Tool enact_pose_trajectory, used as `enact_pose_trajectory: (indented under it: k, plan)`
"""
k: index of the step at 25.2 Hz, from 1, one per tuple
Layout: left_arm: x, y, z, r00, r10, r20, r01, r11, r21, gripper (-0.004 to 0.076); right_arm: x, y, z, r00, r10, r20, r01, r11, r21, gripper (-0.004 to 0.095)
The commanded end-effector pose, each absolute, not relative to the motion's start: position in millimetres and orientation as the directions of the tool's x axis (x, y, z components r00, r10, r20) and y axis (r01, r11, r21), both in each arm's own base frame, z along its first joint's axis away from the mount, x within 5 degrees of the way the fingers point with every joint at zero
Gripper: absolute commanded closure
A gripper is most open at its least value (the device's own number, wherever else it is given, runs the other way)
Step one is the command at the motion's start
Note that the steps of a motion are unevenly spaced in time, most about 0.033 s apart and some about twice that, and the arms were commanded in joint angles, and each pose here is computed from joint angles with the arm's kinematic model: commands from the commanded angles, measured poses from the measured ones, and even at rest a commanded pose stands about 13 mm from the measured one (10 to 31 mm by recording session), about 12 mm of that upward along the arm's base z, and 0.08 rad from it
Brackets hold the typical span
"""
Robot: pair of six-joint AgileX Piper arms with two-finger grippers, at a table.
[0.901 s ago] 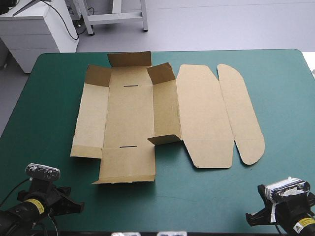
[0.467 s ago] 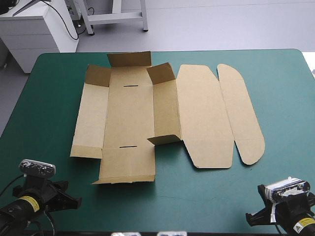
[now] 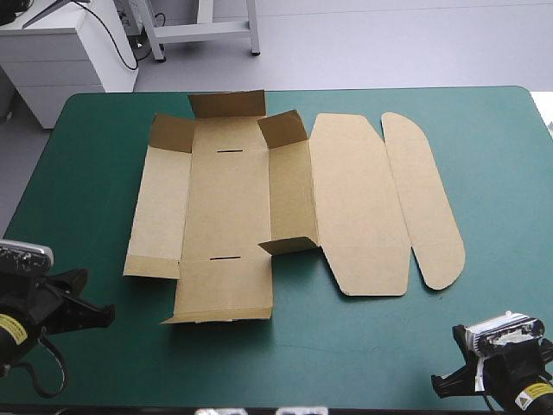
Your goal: Fold the box
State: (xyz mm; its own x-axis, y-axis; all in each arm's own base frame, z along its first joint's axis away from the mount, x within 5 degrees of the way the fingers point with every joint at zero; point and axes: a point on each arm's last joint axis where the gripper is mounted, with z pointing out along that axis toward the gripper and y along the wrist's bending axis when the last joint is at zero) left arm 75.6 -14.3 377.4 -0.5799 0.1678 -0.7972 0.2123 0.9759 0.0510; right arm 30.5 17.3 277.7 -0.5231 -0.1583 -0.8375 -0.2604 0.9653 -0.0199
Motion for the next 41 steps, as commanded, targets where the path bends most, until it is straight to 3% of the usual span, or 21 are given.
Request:
enact_pose_trajectory:
  k: [1,8,12,21,28,33,41]
  plan:
    - [98.3,-15.2,398.0,-0.546,0.210,-0.811,0.168,0.976,0.139,0.0732,34.3,17.2,288.3,-0.467,-0.148,-0.872,-0.252,0.967,-0.029,0.0922]
    - [149.7,-30.1,403.4,-0.604,0.281,-0.746,0.158,0.960,0.233,0.0731,34.3,17.2,288.3,-0.467,-0.148,-0.872,-0.252,0.967,-0.029,0.0922]
    - [188.2,-46.9,395.0,-0.654,0.339,-0.676,0.211,0.940,0.268,0.0706,34.5,16.8,288.4,-0.466,-0.151,-0.872,-0.250,0.968,-0.034,0.0922]
    - [234.9,-61.6,383.6,-0.649,0.320,-0.691,0.224,0.947,0.228,0.0705,34.6,15.4,288.1,-0.466,-0.164,-0.869,-0.243,0.969,-0.052,0.0922]
    - [257.2,-28.2,372.1,-0.710,0.233,-0.665,0.230,0.969,0.094,0.0706,34.6,15.4,288.1,-0.466,-0.164,-0.869,-0.243,0.969,-0.052,0.0922]
    - [272.6,14.3,354.9,-0.769,0.126,-0.626,0.178,0.984,-0.020,0.0706,34.6,15.4,288.1,-0.466,-0.164,-0.869,-0.243,0.969,-0.052,0.0922]
    - [291.4,63.9,324.4,-0.806,-0.021,-0.591,0.168,0.950,-0.262,0.0706,34.6,15.4,288.1,-0.466,-0.164,-0.869,-0.243,0.969,-0.052,0.0922]
